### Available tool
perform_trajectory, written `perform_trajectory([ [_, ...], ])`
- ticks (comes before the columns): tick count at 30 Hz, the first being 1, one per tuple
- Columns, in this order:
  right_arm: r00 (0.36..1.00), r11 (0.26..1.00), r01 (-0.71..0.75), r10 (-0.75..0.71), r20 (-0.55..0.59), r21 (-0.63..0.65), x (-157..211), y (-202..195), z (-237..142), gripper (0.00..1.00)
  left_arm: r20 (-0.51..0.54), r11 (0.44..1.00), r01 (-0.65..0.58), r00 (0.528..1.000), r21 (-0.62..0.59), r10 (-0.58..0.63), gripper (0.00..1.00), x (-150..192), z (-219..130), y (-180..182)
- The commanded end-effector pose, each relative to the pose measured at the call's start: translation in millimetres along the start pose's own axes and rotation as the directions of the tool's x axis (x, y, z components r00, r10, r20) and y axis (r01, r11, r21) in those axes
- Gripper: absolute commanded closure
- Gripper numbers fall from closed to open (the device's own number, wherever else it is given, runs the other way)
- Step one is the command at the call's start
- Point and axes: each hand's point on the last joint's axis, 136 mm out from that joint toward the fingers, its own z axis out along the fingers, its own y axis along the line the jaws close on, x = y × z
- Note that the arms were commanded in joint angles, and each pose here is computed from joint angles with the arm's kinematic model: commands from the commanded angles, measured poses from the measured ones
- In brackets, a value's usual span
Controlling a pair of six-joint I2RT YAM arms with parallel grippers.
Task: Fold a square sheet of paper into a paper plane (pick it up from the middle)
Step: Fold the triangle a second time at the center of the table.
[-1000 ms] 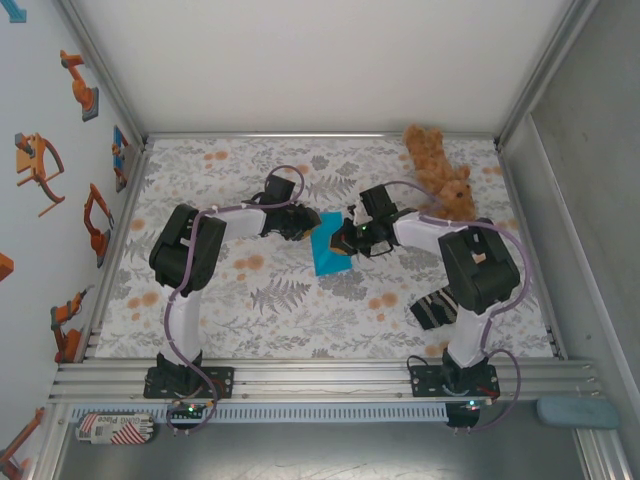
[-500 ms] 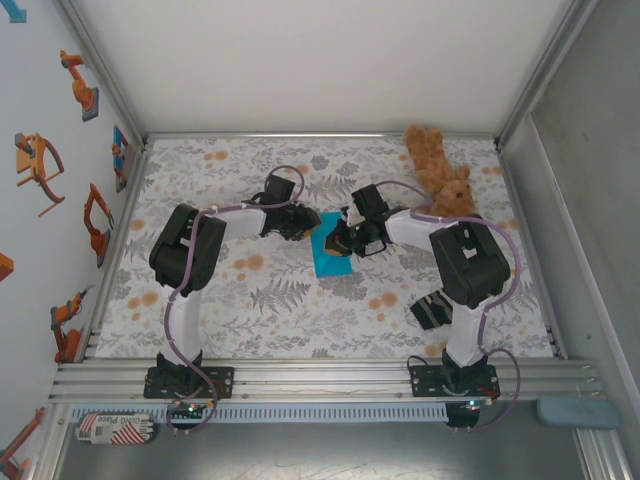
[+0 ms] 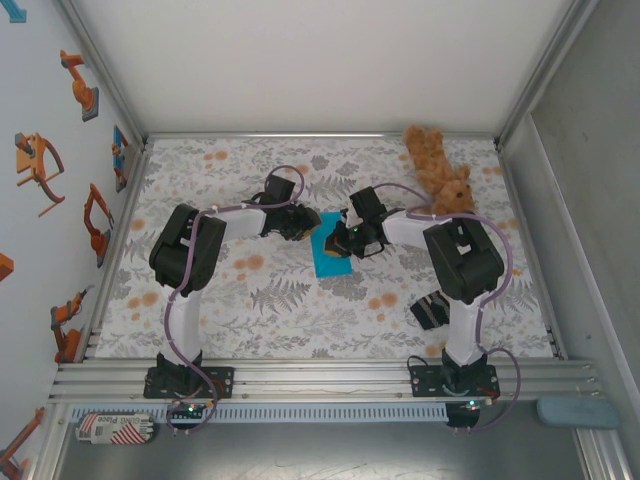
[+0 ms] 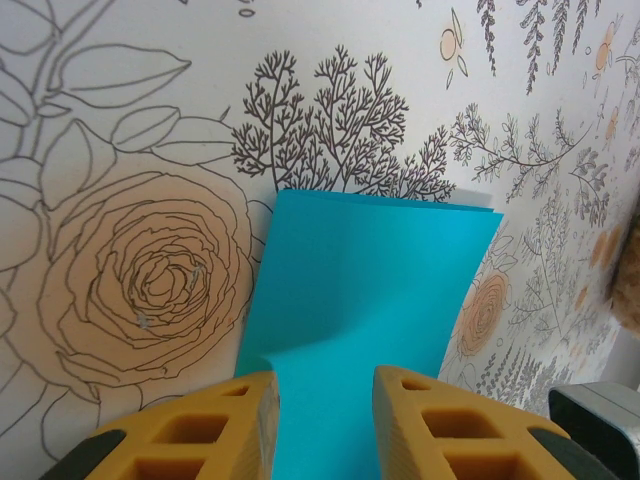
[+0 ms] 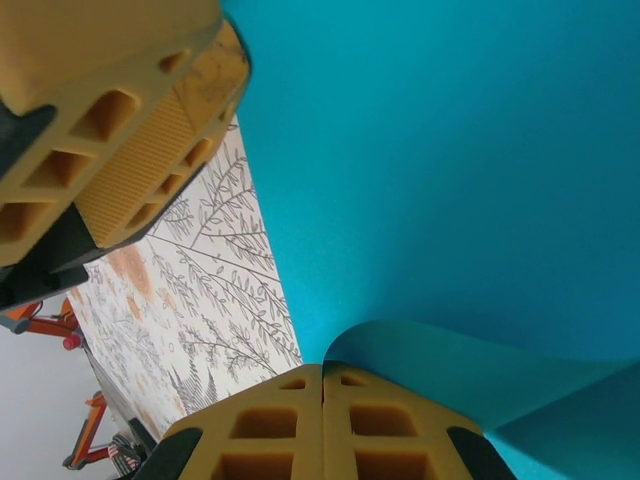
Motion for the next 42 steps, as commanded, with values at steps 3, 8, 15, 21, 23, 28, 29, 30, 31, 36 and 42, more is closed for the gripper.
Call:
perform_trajectory([
  [3,1.0,1.0,0.013,-0.013,0.028,-0.011,-10,9,6,1.0,-0.056,0.992,0.041,0.997,-0.117,-0.047,0.69,17,13,36],
  [8,1.0,1.0,0.01,-0.01,0.02,-0.013,-9,9,9,1.0,-0.057,0.992,0.043,0.997,-0.118,-0.05,0.69,17,14,37],
  [15,1.0,1.0,0.005,-0.005,0.012,-0.001,-7,6,11,1.0,-0.058,0.992,0.043,0.997,-0.117,-0.05,0.69,18,14,37],
  [21,1.0,1.0,0.007,-0.007,0.008,0.003,-7,6,13,1.0,-0.059,0.992,0.042,0.997,-0.118,-0.049,0.69,18,14,37],
  [23,1.0,1.0,0.007,-0.007,0.009,0.003,-7,6,13,1.0,-0.059,0.992,0.043,0.997,-0.119,-0.05,0.69,18,14,38],
  [28,1.0,1.0,0.0,-0.001,0.008,0.007,-7,4,14,1.0,-0.061,0.992,0.042,0.997,-0.119,-0.049,0.69,19,14,38],
  [29,1.0,1.0,-0.002,0.002,0.007,0.013,-7,2,14,1.0,-0.06,0.992,0.041,0.997,-0.117,-0.048,0.69,19,14,37],
  [30,1.0,1.0,-0.004,0.004,0.007,0.014,-6,3,14,1.0,-0.061,0.992,0.041,0.997,-0.118,-0.049,0.69,19,14,37],
  [31,1.0,1.0,-0.004,0.004,0.004,0.02,-6,2,13,1.0,-0.059,0.992,0.042,0.997,-0.119,-0.049,0.69,19,14,38],
  [36,1.0,0.999,-0.013,0.013,0.007,0.032,-6,-1,15,1.0,-0.059,0.992,0.042,0.997,-0.118,-0.049,0.69,18,13,37],
  [42,0.999,0.998,-0.028,0.027,0.02,0.048,-8,-5,15,1.0,-0.057,0.992,0.043,0.997,-0.121,-0.05,0.69,19,13,38],
])
